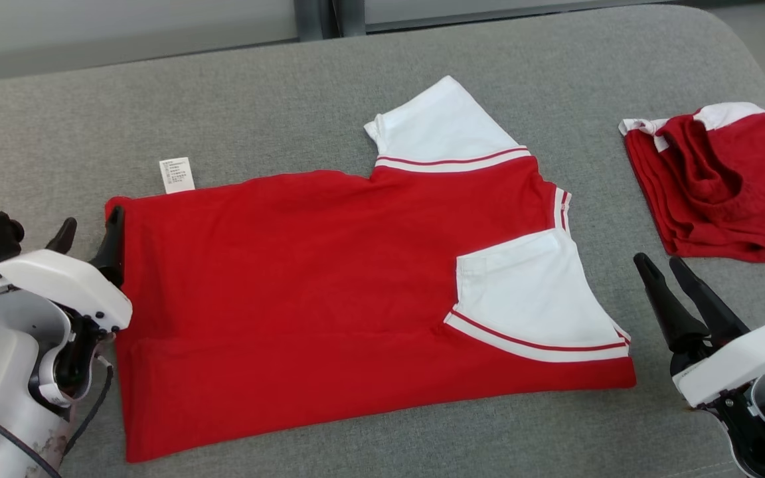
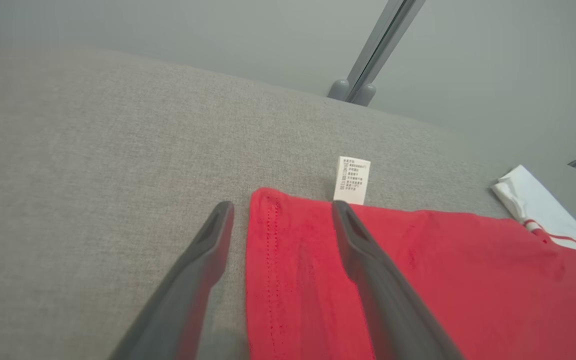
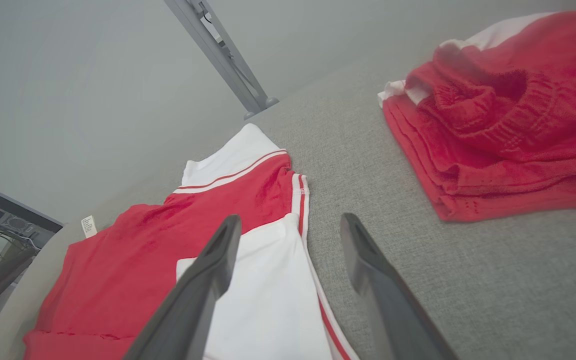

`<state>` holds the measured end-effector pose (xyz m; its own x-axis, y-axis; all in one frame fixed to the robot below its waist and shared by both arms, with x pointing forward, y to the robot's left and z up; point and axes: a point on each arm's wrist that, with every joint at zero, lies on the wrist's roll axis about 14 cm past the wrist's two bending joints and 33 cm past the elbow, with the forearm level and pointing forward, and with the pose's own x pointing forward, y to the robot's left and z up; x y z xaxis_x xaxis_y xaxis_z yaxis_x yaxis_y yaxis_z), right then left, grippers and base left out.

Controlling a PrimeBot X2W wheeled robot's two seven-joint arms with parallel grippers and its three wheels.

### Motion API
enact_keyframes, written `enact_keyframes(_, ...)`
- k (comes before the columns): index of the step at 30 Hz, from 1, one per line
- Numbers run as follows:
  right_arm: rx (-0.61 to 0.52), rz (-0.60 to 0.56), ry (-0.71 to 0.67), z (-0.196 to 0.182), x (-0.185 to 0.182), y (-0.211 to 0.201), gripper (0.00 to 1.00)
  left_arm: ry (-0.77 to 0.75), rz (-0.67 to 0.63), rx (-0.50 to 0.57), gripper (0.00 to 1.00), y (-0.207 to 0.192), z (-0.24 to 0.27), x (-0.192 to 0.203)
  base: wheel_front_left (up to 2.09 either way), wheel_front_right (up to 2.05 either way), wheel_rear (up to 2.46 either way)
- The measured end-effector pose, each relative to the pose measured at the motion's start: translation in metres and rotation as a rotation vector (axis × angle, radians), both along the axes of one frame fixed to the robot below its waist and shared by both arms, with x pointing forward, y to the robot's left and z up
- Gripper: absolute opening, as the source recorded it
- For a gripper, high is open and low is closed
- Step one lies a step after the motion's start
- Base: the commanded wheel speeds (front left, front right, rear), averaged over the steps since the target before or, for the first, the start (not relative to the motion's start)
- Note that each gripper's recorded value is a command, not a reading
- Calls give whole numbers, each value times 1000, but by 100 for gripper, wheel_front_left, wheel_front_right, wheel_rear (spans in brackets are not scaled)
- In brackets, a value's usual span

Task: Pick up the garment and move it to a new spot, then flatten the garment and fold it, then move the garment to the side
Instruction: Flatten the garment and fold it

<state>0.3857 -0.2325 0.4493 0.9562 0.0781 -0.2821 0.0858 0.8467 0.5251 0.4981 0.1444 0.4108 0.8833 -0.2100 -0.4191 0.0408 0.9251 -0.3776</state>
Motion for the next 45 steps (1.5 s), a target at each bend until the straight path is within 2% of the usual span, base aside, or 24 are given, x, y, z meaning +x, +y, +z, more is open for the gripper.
enact_keyframes(4, -25, 17, 18, -4, 11, 0, 100, 49, -60, 72, 100, -8, -25, 19, 0, 0, 0)
enact_keyframes(10, -38, 23, 28, -6, 16, -1, 100, 79, -92, 125, 100, -13, -43, 33, 0, 0, 0)
enact_keyframes(17, -46, 51, 32, -7, 20, 4, 100, 122, -139, 180, 100, -14, -56, 33, 0, 0, 0)
enact_keyframes(19, -53, 59, 30, -6, 22, 4, 100, 125, -159, 182, 91, -17, -56, 32, 0, 0, 0)
enact_keyframes(21, -61, 70, 19, -3, 27, 5, 100, 112, -162, 174, 61, -21, -54, 33, 0, 0, 0)
enact_keyframes(22, -65, 79, 16, -2, 30, 6, 100, 111, -164, 174, 49, -22, -54, 33, 0, 0, 0)
enact_keyframes(24, -77, 98, 15, 0, 34, 9, 100, 110, -163, 175, 38, -23, -55, 33, 0, 0, 0)
enact_keyframes(28, -111, 151, 16, 4, 48, 16, 100, 103, -173, 165, 0, -28, -55, 36, 0, 0, 0)
enact_keyframes(38, -229, 265, 7, 17, 118, 32, 100, 1, -106, 86, 0, -25, -38, 52, 0, 0, 0)
enact_keyframes(45, -293, 349, 81, 6, 178, 56, 100, -54, -83, 54, 0, -24, -31, 56, 0, 0, 0)
